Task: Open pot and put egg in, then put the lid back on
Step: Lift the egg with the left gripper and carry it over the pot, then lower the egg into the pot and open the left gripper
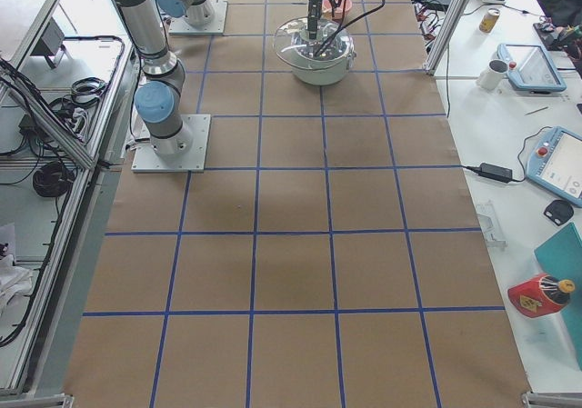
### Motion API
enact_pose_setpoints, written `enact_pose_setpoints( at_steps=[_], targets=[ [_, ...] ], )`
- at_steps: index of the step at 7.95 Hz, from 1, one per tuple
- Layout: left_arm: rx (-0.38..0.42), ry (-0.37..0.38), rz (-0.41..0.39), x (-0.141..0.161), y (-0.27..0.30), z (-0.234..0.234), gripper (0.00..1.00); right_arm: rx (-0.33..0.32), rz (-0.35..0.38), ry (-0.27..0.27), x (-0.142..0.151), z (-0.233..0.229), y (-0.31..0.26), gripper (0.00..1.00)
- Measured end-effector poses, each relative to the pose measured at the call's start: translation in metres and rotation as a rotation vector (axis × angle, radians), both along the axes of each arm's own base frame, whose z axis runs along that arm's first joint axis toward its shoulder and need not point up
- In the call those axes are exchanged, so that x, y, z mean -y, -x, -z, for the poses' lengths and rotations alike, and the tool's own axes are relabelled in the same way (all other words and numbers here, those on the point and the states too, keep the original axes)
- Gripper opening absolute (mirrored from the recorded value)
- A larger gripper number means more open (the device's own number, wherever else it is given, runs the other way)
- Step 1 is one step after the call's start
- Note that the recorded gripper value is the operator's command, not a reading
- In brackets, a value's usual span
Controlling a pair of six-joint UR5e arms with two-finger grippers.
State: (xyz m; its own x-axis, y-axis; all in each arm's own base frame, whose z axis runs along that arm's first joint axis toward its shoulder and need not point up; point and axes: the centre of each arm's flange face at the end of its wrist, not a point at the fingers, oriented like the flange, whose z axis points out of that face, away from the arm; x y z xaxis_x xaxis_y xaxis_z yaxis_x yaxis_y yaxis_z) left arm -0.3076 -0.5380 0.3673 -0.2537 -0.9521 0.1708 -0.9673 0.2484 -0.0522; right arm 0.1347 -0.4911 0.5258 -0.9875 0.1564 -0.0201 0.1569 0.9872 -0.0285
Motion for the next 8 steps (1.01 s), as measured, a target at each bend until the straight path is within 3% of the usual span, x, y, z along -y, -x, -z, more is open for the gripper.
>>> enact_pose_setpoints(
  at_steps=[8],
  targets=[
    [-0.019,-0.172,0.017,0.009,0.039,0.106,0.00,-0.002,0.000,-0.002,0.000,0.000,0.000,0.16]
  ],
)
